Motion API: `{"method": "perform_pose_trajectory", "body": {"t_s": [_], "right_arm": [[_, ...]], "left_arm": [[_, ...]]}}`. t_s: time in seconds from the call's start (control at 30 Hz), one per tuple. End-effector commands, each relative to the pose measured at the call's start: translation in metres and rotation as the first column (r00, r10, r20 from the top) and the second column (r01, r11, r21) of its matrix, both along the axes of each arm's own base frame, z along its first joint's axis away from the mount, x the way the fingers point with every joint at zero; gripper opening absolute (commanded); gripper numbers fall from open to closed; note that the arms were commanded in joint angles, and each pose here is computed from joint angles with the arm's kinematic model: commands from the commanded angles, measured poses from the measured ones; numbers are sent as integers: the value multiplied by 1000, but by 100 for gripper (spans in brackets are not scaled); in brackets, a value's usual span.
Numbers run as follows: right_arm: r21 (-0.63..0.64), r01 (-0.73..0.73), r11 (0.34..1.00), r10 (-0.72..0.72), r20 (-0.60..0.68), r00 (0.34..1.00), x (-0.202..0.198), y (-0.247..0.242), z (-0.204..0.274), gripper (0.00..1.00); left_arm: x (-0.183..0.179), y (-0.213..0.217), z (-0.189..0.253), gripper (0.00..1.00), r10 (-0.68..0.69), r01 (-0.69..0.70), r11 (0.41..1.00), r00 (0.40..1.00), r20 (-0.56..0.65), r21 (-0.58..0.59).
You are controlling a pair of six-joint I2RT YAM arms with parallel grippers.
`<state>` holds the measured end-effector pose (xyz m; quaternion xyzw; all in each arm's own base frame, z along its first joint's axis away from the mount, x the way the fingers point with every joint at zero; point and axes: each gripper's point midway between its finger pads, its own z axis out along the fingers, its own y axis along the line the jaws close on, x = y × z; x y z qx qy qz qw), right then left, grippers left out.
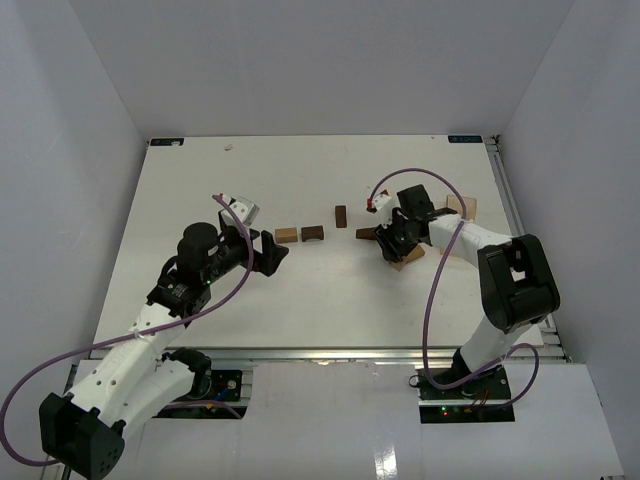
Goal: Build the wood block tower
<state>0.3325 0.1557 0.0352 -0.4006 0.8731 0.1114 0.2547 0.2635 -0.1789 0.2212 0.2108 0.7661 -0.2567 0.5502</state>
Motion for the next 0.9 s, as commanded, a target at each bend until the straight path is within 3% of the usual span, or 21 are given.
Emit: {"method": "perform_pose_trajectory", "body": {"t_s": [0.0, 0.17, 0.33, 0.47, 0.6, 0.87], "right_arm": [[-2, 2, 1000, -1, 37, 999, 15, 2, 12, 58], [19, -11, 1000, 10, 54, 998, 13, 4, 27, 64], [95, -86, 992, 72, 144, 987, 13, 17, 81, 65], [163, -282, 946, 247, 206, 947, -6, 33, 125, 66], [180, -484, 856, 420, 302, 856, -15, 49, 143, 65], [287, -379, 880, 307, 267, 914, 22, 72, 157, 63]], "left_arm": [[-1, 1, 6, 98, -1, 1, 1000, 1000, 23, -1], [-2, 0, 5, 98, -10, 10, 1000, 1000, 22, -3], [-4, -3, 4, 98, -29, 29, 1000, 999, 16, -7], [-5, -5, 4, 98, -44, 44, 999, 999, 15, -11], [-5, -11, 0, 98, -73, 73, 997, 997, -1, -15], [-4, 0, -8, 98, -12, 12, 1000, 999, -34, 12]]}}
